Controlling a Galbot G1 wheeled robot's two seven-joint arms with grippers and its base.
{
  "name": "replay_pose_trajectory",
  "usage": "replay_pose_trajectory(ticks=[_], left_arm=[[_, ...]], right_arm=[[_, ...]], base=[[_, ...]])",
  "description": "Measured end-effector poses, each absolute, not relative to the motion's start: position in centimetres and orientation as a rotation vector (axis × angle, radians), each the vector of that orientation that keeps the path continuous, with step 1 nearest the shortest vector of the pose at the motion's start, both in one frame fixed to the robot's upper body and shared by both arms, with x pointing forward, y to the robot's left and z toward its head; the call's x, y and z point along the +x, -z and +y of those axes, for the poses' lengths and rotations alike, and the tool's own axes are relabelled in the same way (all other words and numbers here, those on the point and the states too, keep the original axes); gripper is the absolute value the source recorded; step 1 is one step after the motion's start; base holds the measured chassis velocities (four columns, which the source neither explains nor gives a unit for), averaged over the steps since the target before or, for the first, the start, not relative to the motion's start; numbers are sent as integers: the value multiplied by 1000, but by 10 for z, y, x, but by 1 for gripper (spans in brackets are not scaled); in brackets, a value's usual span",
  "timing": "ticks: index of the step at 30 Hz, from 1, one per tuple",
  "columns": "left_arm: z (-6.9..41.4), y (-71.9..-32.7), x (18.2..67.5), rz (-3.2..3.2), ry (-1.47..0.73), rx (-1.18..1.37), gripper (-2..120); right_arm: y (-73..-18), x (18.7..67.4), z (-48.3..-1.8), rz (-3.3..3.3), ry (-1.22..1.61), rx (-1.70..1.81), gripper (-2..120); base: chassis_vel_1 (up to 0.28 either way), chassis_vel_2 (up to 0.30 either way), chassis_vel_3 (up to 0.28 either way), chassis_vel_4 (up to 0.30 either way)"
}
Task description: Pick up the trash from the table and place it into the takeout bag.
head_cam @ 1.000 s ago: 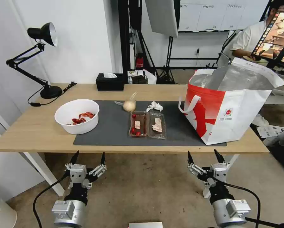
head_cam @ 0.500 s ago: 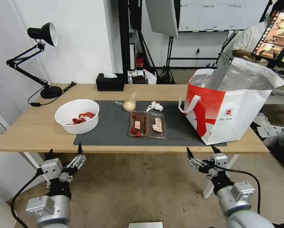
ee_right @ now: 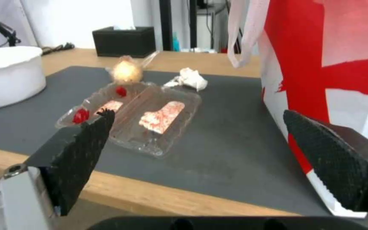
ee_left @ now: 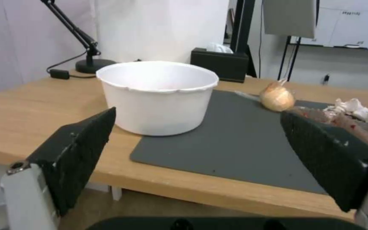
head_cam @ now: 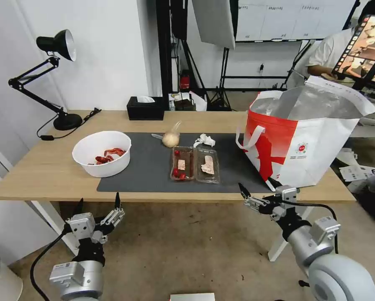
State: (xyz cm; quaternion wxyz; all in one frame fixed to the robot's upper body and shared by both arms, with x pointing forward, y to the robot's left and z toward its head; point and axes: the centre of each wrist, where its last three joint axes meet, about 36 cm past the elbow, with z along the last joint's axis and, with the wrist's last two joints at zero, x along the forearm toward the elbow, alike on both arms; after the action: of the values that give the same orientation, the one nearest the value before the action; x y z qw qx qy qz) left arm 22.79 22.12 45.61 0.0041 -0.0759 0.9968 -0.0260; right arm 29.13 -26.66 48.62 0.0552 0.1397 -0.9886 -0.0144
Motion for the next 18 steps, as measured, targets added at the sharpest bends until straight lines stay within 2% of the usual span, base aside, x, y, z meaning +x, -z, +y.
replay_pose_trajectory(ticks=[6,8,9,11,13,16,18], left_arm=[[221,-456,228,3120,81,-232,100],[222,-456,228,3117,78,-225,100],[222,-456,228,3117,78,-225,100],[221,-457,230,3114,79,-201,100],[220,-457,231,3113,80,-190,100],[219,-454,234,3126,82,-133,100],[219,-454,233,3129,81,-133,100]], right_arm=[[-472,293,-266,-3039,120,413,100],[-471,292,-258,-2999,319,399,100],[-471,292,-258,-2999,319,399,100],[-480,291,-249,-2915,602,387,100],[-482,291,-247,-2894,657,385,100],[-499,303,-232,-2697,1069,367,100],[-501,308,-226,-2637,1147,368,100]], base=[[0,0,0,0],[0,0,0,0],[0,0,0,0],[0,0,0,0],[0,0,0,0],[0,0,0,0],[0,0,0,0]])
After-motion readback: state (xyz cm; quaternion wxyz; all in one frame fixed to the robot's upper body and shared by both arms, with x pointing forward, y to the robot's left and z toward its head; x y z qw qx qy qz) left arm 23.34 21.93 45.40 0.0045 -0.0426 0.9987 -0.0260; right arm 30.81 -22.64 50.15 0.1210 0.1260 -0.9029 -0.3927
